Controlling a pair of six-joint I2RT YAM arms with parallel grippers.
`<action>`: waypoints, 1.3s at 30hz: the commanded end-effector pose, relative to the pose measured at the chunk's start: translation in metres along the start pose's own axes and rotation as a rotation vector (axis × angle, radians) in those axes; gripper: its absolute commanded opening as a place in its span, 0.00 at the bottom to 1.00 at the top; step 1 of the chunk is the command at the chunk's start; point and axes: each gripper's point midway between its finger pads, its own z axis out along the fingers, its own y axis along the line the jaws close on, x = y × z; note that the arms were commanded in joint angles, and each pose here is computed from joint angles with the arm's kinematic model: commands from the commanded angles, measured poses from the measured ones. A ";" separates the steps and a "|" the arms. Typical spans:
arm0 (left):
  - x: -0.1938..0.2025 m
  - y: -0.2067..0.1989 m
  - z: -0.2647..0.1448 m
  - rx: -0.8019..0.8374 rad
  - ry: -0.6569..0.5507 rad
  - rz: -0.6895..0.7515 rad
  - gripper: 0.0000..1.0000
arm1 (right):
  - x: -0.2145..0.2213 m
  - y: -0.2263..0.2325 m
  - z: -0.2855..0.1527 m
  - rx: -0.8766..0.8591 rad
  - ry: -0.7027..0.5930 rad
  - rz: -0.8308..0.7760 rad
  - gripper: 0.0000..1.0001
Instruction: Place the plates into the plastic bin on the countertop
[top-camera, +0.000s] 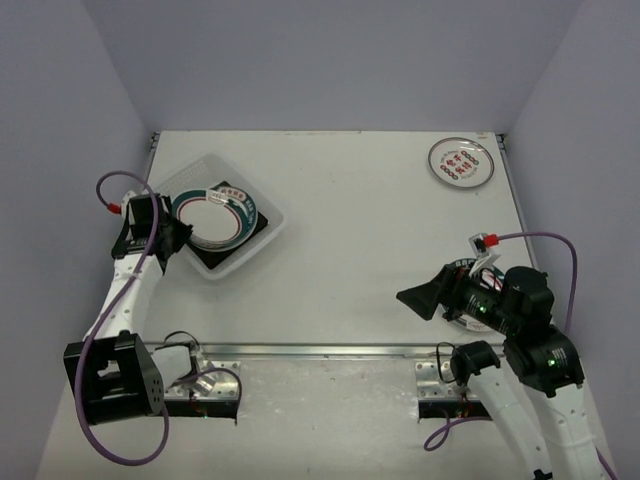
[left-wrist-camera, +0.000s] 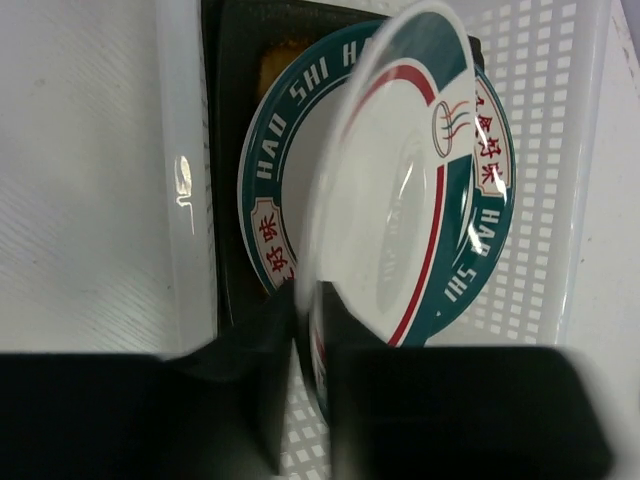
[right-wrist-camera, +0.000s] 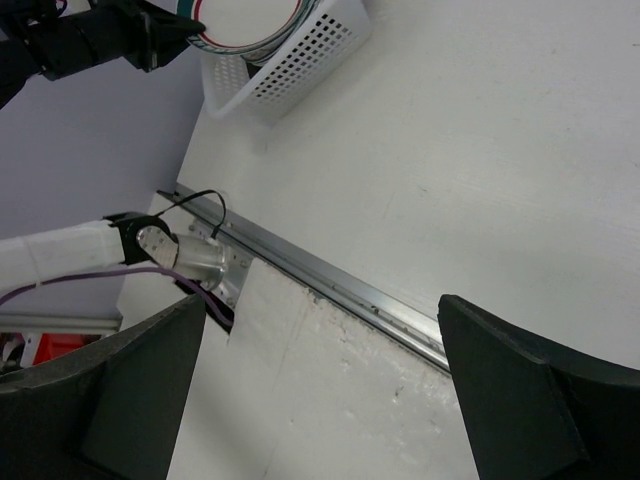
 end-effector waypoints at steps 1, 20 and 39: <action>-0.012 -0.022 -0.004 0.132 -0.051 0.022 0.31 | -0.011 0.001 0.006 -0.014 -0.032 -0.045 0.99; 0.016 -0.037 -0.019 0.223 0.121 0.154 1.00 | -0.019 -0.043 0.043 0.140 0.007 -0.032 0.99; -0.009 -0.056 -0.141 0.500 -0.226 0.362 1.00 | -0.144 -0.217 0.140 0.425 -0.297 0.569 0.99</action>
